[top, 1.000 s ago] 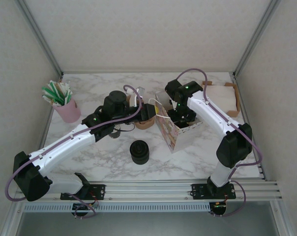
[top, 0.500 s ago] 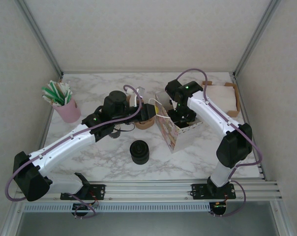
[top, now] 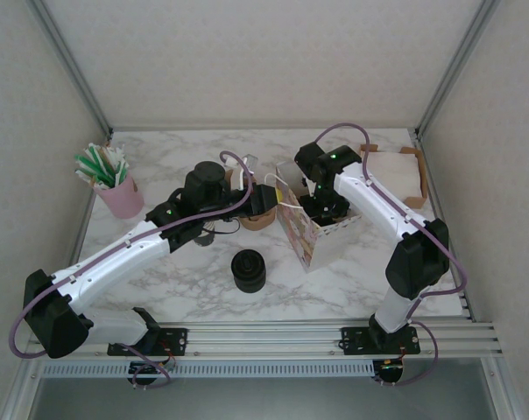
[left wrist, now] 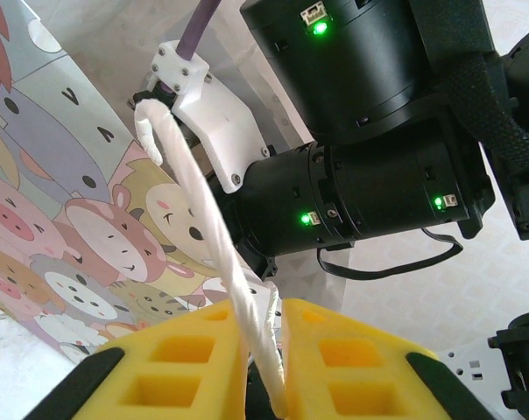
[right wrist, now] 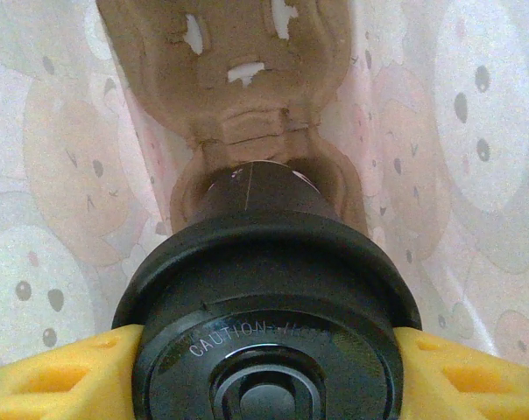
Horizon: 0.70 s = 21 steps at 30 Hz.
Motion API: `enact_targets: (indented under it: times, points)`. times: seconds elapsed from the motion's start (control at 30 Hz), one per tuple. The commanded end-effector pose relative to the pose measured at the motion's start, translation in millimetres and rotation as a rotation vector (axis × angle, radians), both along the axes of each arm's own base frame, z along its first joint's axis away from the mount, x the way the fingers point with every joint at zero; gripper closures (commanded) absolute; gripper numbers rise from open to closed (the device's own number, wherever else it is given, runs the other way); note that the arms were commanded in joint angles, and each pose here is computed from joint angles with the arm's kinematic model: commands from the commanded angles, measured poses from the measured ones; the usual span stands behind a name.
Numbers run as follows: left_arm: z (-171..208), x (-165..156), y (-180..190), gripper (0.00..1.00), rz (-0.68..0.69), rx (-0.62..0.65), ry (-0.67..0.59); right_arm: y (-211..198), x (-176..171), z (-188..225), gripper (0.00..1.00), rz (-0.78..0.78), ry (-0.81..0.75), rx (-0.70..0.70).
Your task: Pack the takeout coffee
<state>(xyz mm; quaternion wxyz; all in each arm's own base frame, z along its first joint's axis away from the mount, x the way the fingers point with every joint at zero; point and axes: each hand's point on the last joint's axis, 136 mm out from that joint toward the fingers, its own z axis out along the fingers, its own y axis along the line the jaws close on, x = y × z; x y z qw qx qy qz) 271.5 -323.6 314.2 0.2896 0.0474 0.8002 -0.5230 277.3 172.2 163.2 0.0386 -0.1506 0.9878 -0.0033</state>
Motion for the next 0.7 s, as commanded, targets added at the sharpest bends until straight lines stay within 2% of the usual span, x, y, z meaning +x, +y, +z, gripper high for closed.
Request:
enact_targets:
  times: [0.0,0.23,0.67]
  points:
    - [4,1,5,0.82,0.014,0.002,-0.016,-4,5,-8,0.36,-0.003,-0.007,-0.002]
    - [4,1,6,0.82,0.017,0.002,-0.014,-4,6,-21,0.36,-0.009,0.009,-0.004]
    - [4,2,6,0.8,0.018,0.005,-0.016,-4,7,-20,0.36,-0.007,0.013,-0.002]
